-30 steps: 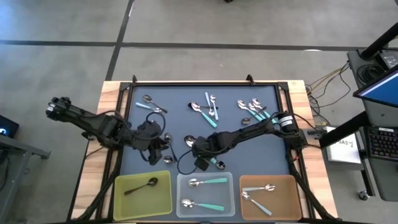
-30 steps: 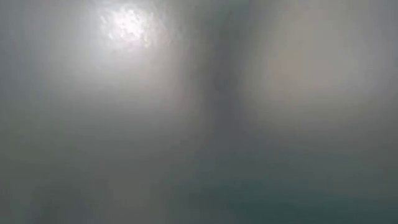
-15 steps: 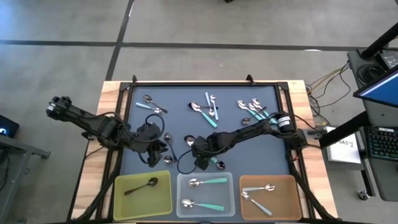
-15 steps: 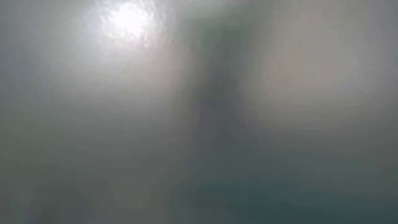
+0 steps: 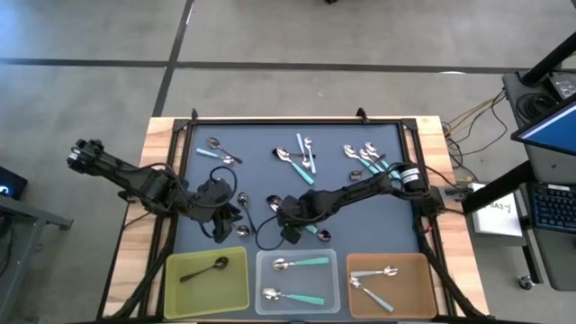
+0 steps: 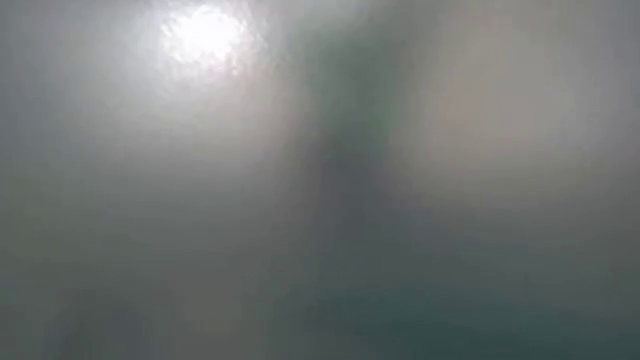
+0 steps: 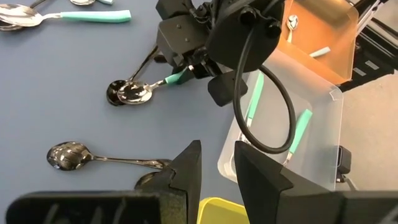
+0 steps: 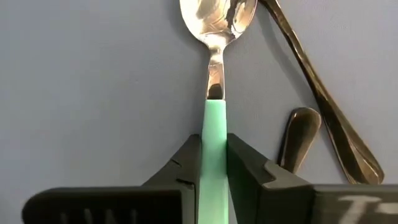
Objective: Sort silverware by color (type)
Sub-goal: Put the green spoon into the transparent bin, then put the black spoon into the yellow bin
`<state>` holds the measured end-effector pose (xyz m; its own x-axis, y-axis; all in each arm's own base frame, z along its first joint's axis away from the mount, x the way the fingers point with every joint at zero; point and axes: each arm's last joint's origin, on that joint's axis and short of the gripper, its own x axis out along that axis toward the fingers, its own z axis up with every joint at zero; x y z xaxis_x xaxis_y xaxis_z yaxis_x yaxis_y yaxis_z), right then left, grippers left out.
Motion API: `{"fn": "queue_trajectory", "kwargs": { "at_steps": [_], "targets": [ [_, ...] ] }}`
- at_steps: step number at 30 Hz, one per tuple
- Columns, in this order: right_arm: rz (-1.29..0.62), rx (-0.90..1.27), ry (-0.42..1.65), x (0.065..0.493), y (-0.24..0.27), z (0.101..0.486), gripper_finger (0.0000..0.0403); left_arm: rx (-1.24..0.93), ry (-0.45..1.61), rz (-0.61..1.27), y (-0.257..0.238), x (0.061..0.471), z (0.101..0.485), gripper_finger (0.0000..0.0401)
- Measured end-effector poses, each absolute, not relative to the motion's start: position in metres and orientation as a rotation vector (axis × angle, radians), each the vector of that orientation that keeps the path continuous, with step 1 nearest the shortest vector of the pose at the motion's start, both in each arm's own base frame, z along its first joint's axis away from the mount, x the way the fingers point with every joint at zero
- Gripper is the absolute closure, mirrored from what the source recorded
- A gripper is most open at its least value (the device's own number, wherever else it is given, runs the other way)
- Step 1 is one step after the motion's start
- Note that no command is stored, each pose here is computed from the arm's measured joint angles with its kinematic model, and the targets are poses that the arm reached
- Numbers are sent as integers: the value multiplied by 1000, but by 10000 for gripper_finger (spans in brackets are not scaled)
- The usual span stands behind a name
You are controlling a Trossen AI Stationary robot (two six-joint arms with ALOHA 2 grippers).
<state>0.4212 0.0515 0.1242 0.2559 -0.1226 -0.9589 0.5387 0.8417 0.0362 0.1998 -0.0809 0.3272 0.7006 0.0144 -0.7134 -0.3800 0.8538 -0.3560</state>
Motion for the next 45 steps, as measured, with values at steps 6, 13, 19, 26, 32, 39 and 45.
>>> {"fn": "queue_trajectory", "kwargs": {
  "at_steps": [6, 13, 19, 26, 32, 39, 45],
  "targets": [
    [-407, 418, 1208, 419, 51, 147, 363, -523, 772, 237, -81, 200, 327, 323],
    [-164, 457, 1093, 404, 65, 221, 363, -460, 815, 241, -79, 197, 323, 323],
    [54, 427, 1058, 381, 115, 255, 363, -451, 862, 273, -78, 194, 314, 323],
    [161, 393, 1095, 360, 177, 251, 361, -434, 884, 282, -79, 196, 307, 323],
    [121, 486, 1093, 367, 205, 225, 344, -385, 908, 251, -80, 197, 305, 323],
    [1, 566, 1051, 374, 201, 219, 297, -364, 1022, 178, -81, 191, 301, 323],
    [-42, 653, 1033, 378, 198, 227, 270, -252, 1140, 136, -84, 180, 294, 323]
  ]
}}
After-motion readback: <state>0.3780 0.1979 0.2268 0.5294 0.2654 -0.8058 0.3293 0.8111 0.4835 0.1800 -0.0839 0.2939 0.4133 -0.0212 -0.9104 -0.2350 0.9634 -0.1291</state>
